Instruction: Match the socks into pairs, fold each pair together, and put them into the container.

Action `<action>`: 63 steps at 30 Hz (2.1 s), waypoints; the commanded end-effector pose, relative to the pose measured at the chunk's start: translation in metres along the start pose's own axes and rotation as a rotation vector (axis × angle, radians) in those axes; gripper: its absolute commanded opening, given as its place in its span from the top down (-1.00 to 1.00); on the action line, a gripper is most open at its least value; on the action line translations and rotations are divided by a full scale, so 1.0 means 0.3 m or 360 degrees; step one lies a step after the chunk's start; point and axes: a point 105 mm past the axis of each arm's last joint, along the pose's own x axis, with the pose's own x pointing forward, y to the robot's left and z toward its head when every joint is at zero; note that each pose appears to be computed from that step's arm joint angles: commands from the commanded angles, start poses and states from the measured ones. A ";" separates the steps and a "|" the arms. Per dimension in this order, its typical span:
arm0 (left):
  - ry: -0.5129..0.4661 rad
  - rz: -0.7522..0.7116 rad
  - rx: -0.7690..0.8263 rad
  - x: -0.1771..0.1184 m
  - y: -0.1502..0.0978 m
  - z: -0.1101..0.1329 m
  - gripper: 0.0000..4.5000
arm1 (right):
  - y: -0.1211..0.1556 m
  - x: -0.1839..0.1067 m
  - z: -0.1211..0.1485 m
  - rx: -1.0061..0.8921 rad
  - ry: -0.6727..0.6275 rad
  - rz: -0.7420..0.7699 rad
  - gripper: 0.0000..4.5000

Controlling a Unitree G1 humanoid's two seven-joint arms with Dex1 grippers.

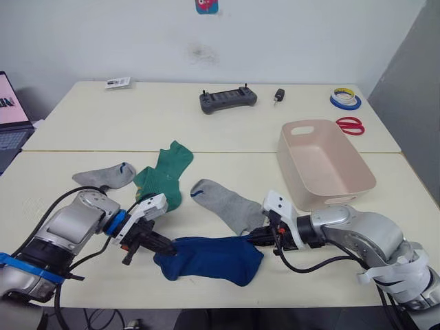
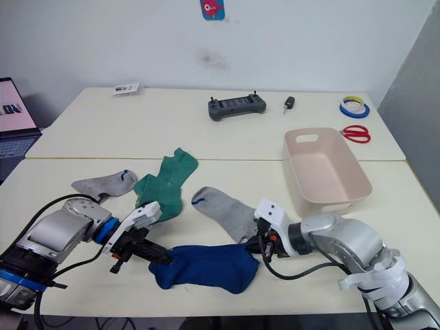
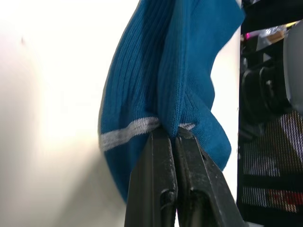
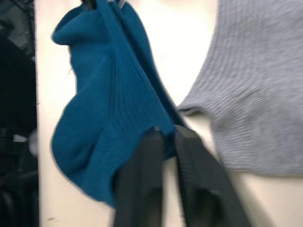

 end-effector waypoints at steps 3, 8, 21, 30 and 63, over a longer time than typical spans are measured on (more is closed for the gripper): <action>-0.0093 0.0171 0.0148 -0.065 0.032 0.048 0.61 | -0.003 -0.056 0.048 -0.0121 -0.0115 -0.0084 -0.14; -0.0159 0.0180 0.0194 -0.095 0.004 0.064 -0.01 | 0.024 -0.084 0.052 -0.0153 -0.0176 -0.0104 -0.86; -0.0374 0.0334 -0.0003 -0.212 -0.039 0.063 -0.37 | 0.118 -0.085 0.069 -0.0338 -0.0342 -0.0067 -1.00; -0.0679 0.0452 -0.0425 -0.173 -0.111 -0.030 -0.76 | 0.147 -0.066 0.057 -0.0332 -0.0384 -0.0066 -1.00; -0.0579 0.0390 0.0461 -0.035 -0.188 0.182 0.34 | 0.172 0.002 0.056 -0.0291 -0.0532 -0.0117 0.21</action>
